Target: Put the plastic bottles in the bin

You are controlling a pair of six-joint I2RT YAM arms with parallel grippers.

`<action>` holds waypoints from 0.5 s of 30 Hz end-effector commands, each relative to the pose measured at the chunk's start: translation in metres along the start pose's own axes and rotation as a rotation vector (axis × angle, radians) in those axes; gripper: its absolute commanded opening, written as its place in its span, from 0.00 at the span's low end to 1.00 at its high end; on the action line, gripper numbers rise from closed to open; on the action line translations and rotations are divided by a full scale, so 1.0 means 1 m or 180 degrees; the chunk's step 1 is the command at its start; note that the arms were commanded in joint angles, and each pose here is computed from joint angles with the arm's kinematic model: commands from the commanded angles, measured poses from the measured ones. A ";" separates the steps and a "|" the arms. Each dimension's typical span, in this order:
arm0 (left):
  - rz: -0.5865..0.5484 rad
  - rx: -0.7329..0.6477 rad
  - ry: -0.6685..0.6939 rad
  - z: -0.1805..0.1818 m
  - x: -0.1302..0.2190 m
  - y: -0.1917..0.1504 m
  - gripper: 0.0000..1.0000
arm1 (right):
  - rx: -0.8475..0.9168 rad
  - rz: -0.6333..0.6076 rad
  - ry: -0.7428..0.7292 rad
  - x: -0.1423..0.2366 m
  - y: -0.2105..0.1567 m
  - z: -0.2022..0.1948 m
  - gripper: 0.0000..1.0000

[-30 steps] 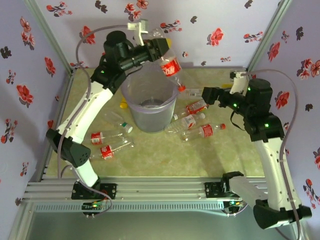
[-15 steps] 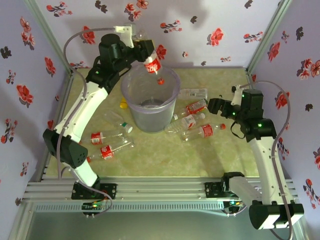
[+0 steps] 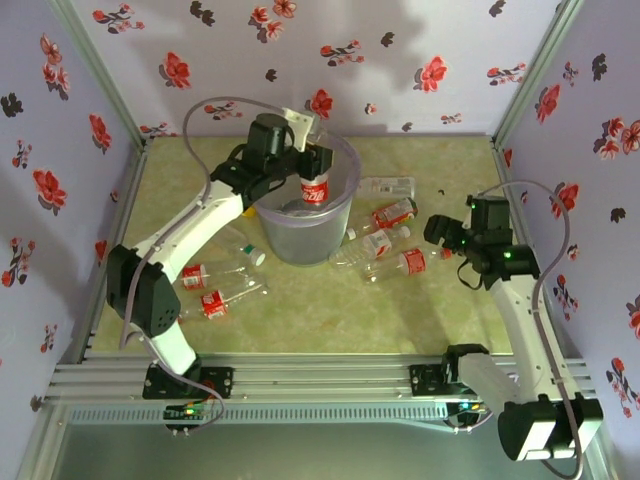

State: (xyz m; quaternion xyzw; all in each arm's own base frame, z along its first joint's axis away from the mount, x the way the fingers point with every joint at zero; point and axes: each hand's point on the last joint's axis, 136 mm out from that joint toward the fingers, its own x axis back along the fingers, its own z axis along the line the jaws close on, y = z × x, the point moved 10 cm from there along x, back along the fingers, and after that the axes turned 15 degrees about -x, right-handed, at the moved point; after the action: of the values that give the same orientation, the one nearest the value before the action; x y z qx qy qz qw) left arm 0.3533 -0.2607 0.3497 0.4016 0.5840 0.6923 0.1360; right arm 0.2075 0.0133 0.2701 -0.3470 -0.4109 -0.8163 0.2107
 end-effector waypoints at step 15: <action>0.0375 -0.0101 -0.0057 -0.006 -0.041 -0.050 0.31 | -0.1330 -0.0188 -0.0066 -0.037 -0.030 -0.034 0.83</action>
State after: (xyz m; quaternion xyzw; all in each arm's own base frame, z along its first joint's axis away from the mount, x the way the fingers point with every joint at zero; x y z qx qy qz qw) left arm 0.3592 -0.2711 0.2958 0.4393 0.5468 0.7054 0.1021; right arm 0.1963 0.0095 0.2174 -0.3856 -0.2740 -0.8693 0.1435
